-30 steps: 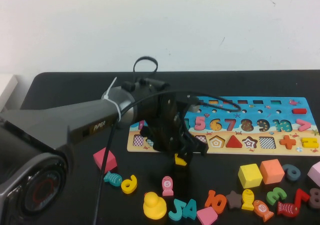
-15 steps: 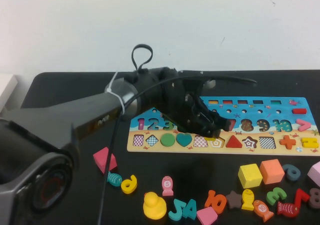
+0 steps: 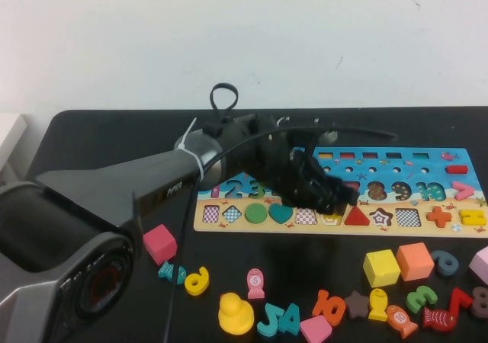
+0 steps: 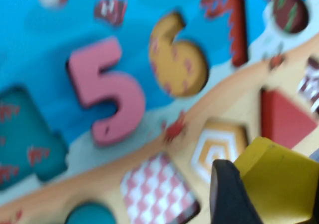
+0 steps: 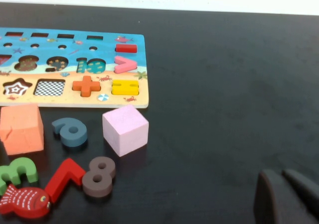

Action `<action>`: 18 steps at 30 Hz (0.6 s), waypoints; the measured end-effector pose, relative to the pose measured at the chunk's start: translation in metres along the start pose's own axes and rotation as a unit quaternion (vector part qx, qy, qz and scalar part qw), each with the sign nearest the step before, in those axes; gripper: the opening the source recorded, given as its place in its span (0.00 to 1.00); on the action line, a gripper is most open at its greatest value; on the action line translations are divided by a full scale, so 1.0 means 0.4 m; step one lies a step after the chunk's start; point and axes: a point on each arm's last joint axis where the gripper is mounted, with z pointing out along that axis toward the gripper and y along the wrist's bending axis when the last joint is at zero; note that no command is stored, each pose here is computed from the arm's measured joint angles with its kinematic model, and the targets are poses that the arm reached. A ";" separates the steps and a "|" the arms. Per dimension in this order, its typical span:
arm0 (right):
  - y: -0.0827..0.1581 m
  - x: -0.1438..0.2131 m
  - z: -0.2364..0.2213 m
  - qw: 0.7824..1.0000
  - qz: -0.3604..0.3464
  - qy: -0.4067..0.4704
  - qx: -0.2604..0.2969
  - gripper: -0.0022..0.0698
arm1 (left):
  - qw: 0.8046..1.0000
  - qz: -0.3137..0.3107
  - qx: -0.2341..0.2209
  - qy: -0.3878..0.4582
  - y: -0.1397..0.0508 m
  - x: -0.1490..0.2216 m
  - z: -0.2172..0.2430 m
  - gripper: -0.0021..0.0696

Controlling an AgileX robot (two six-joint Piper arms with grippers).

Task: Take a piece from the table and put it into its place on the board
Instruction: Place the "Pentagon" into the hole of the Pentagon

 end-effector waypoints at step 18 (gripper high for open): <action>0.000 0.000 0.000 1.000 0.000 0.000 0.000 0.06 | 0.998 0.039 -0.054 0.001 -0.020 0.003 0.056 0.45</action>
